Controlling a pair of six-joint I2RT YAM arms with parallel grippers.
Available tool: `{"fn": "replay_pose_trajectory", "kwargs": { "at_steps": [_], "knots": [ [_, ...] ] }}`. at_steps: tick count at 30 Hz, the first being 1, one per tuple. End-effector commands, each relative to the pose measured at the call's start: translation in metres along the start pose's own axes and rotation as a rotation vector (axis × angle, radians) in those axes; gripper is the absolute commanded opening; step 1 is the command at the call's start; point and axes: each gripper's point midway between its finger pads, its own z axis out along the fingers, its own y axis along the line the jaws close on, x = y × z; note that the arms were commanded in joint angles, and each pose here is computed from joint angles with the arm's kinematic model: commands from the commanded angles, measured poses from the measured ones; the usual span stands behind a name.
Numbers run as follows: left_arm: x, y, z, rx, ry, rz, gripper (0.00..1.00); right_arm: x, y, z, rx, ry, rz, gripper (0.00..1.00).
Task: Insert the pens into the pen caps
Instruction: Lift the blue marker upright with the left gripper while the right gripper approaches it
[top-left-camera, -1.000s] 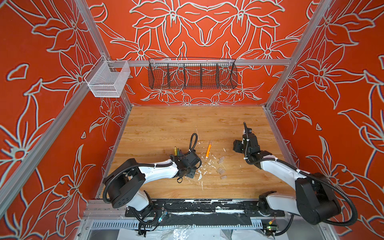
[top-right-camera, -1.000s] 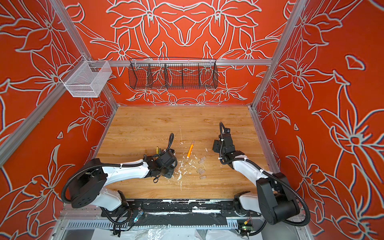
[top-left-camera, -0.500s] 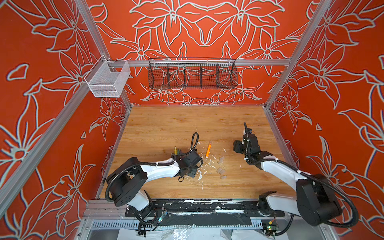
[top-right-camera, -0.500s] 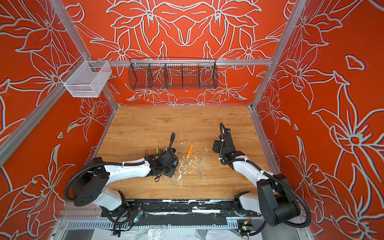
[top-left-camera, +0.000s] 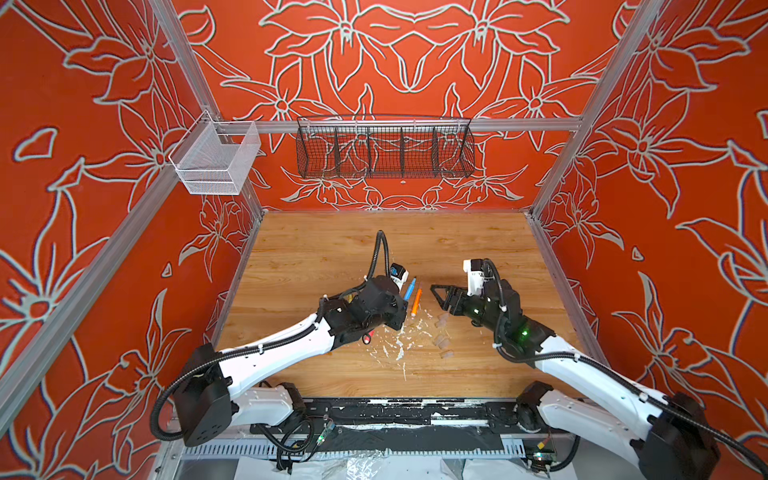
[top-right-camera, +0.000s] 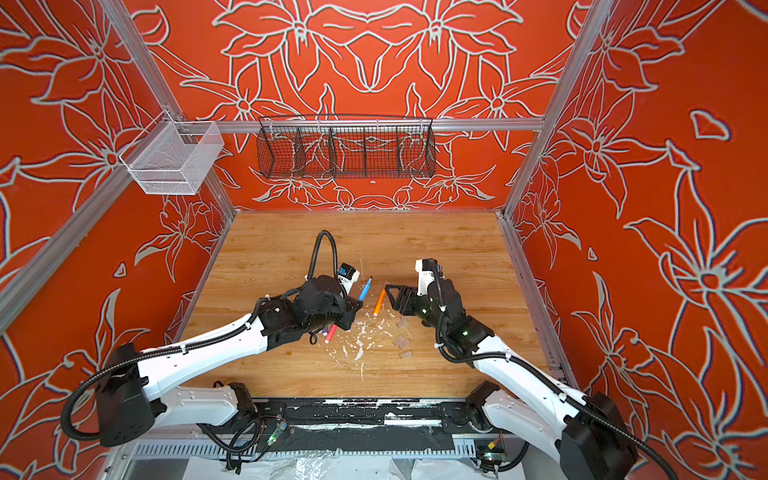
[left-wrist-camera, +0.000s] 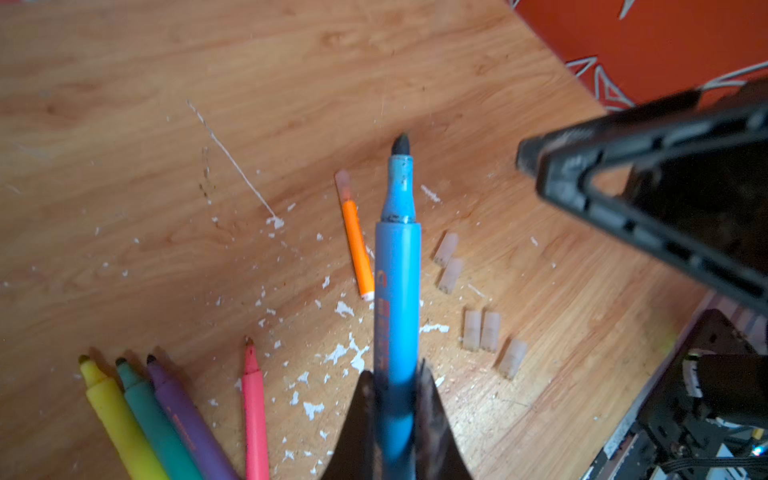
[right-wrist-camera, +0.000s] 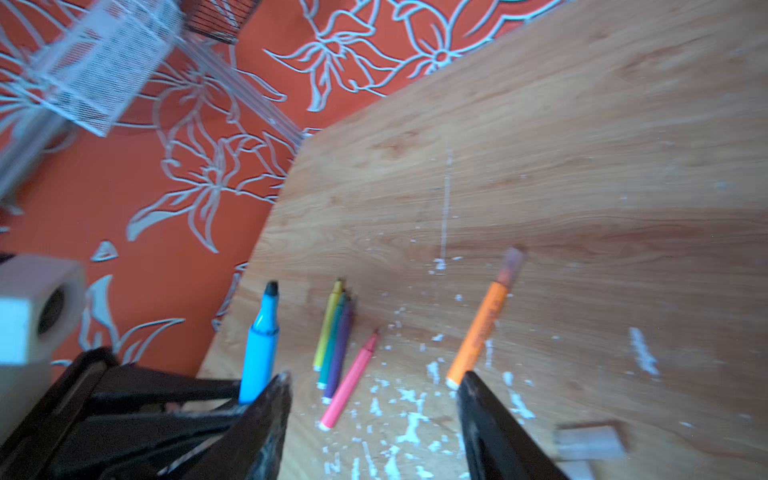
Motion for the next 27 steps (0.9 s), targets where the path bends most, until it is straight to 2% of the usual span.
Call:
{"fn": "replay_pose_trajectory", "kwargs": {
  "at_steps": [1, 4, 7, 14, 18, 22, 27],
  "knots": [
    [-0.021, -0.007, -0.011, 0.035, -0.116, 0.082, 0.0, -0.003, 0.035, -0.007, -0.173, -0.03, 0.051, 0.66],
    [-0.022, 0.0, -0.015, 0.016, -0.209, 0.151, 0.0, 0.001, 0.054, -0.012, -0.257, 0.0, 0.055, 0.66],
    [-0.02, 0.008, -0.02, -0.006, -0.277, 0.165, 0.0, 0.004, 0.061, -0.015, -0.289, -0.002, 0.048, 0.67],
    [-0.004, -0.015, -0.028, 0.165, -0.307, 0.169, 0.0, 0.016, 0.085, -0.004, -0.341, 0.026, -0.038, 0.67],
    [-0.003, -0.015, -0.034, 0.176, -0.304, 0.177, 0.0, 0.02, 0.084, 0.01, -0.327, 0.027, -0.024, 0.67],
    [0.004, -0.018, -0.033, 0.195, -0.282, 0.19, 0.0, 0.024, 0.091, 0.023, -0.344, 0.054, -0.025, 0.57],
    [0.008, -0.016, -0.03, 0.189, -0.27, 0.205, 0.0, 0.029, 0.105, 0.037, -0.373, 0.092, -0.036, 0.5]
  ]
}}
